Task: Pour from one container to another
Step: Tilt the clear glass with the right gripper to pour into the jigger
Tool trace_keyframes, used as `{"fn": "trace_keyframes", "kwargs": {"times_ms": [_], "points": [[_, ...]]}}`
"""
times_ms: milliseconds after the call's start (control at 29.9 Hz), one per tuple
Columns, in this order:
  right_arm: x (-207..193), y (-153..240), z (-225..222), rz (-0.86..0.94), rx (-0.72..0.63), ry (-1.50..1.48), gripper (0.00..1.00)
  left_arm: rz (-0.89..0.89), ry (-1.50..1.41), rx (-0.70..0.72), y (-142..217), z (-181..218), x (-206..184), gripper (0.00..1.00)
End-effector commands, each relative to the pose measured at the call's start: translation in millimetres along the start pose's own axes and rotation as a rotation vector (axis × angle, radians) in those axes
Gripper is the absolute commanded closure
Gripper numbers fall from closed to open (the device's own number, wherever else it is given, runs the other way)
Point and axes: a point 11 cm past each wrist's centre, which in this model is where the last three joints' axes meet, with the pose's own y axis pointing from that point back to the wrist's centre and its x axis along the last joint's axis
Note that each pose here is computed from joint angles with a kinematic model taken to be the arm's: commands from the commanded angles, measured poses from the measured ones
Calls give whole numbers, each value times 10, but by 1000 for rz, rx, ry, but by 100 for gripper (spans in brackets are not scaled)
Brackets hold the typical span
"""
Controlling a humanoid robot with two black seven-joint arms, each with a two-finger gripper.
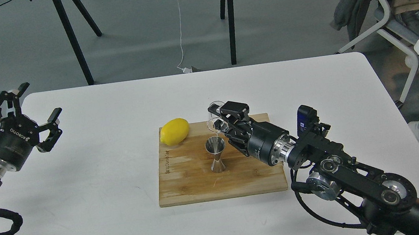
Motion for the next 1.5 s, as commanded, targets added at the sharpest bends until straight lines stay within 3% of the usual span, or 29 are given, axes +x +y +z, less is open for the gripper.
{"fn": "trace_keyframes", "kwargs": {"times_ms": [0,1470], "points": [[0,0,7,0,-2,6,61,0,1,0,-1,-3,-2,8],[24,-11,-7,-12,-13,115,61,-4,8,0,-13,-28,-21,8]]}}
